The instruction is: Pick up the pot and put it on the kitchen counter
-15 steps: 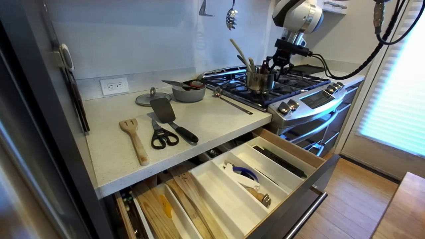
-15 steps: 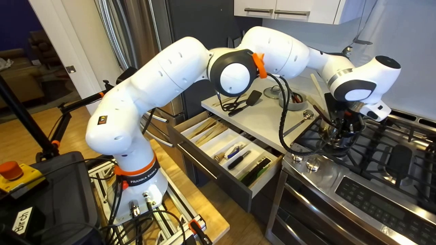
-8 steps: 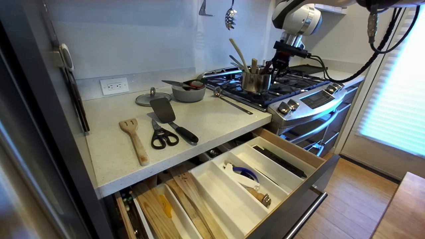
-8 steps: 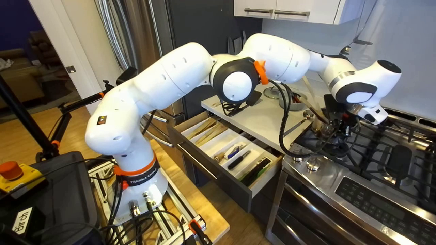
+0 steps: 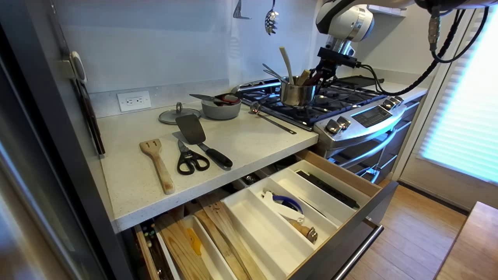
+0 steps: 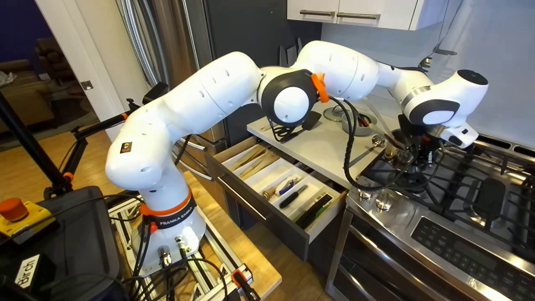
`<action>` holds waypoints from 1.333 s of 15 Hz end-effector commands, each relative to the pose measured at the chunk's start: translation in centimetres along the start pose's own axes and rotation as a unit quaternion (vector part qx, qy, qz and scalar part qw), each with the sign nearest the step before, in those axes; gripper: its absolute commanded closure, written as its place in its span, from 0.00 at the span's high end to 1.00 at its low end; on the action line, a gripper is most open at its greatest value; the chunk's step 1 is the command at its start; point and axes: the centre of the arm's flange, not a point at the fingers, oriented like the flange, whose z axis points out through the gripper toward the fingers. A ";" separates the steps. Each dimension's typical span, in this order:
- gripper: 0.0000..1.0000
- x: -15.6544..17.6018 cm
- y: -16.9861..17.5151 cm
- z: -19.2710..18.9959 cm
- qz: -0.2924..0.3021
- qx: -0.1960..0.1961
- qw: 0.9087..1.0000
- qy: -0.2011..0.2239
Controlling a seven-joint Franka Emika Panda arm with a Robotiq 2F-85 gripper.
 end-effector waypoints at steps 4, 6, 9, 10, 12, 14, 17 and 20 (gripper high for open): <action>0.02 -2.6 -1.7 -4.6 -0.126 0.045 0.991 0.025; 0.02 -3.9 -3.8 -5.3 -0.185 0.043 0.982 0.016; 0.02 -5.9 -7.6 -6.0 -0.269 0.044 0.962 0.002; 0.02 -6.8 -8.8 -6.3 -0.297 0.045 0.954 -0.004; 0.02 -8.7 -11.8 -5.9 -0.350 0.042 0.935 -0.024; 0.02 -10.7 -14.8 -4.9 -0.401 0.042 0.914 -0.048; 0.02 -13.8 -18.4 -3.2 -0.473 0.058 0.876 -0.076; 0.02 -16.3 -21.1 -1.7 -0.516 0.072 0.849 -0.088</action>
